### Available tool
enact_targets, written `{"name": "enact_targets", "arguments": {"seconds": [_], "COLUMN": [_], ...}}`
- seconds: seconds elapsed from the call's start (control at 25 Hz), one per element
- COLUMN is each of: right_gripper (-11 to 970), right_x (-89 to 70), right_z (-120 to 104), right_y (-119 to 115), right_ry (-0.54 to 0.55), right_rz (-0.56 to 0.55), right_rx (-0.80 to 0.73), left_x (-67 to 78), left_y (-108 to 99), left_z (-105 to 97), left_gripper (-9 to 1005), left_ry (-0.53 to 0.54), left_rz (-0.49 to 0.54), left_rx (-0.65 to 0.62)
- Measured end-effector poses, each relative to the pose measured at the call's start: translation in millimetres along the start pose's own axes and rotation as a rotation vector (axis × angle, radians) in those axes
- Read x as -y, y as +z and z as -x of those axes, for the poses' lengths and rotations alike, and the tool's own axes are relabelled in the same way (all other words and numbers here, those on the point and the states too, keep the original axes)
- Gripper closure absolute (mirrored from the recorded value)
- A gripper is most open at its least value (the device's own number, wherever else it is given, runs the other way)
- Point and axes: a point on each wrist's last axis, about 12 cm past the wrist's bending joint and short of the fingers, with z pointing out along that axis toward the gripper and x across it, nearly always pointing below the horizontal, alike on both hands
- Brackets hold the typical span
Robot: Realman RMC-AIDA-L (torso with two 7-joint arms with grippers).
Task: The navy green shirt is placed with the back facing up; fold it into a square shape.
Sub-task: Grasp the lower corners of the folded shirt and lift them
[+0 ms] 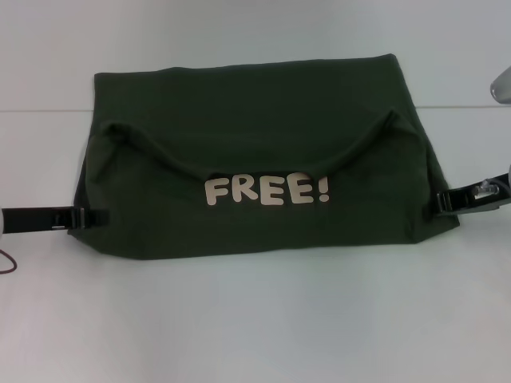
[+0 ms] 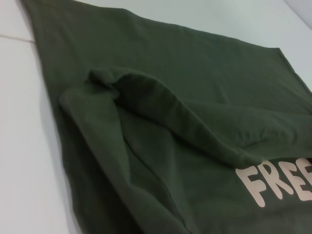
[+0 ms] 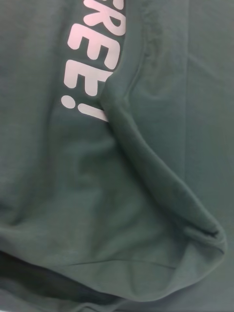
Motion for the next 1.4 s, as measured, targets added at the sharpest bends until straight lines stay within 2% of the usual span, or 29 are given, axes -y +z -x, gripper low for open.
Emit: {"name": "enact_targets", "arguments": {"seconds": [0.2,0.52,0.8,0.96,1.08,1.24,1.4], "right_gripper": [949,941,933,929,926,922,918], "right_x": [0.3,-0.2,-1.1,-2.7,-1.9,-1.3,5.9], "right_z": [-0.7,-4.4,-20.3,-42.4,-53.1,-70.9,-85.3], "right_y": [-3.1,-22.0,-44.8,-55.0,-58.8,-65.9,-68.2], "right_ry": [-0.015,-0.075,-0.176,-0.240,-0.273,-0.332,-0.356], "right_rz": [0.008,0.075,0.180,0.298,0.340,0.419,0.425], "right_rx": [-0.026,-0.095,-0.230,-0.346,-0.389,-0.454,-0.513], "left_x": [2.1,6.7,16.3,23.5,27.8,28.0,26.7], "left_y": [-1.5,-16.8,-40.1,-53.3,-62.4,-68.2,-69.8], "left_z": [0.2,-0.8,-14.7,-27.3,-37.2,-49.3,-61.5], "left_gripper": [946,940,935,932,929,926,924], "left_ry": [-0.003,-0.021,-0.051,-0.062,-0.061,-0.059,-0.044], "left_rz": [-0.025,-0.098,-0.238,-0.333,-0.388,-0.382,-0.356], "left_rx": [-0.012,-0.082,-0.258,-0.382,-0.482,-0.608,-0.708]}}
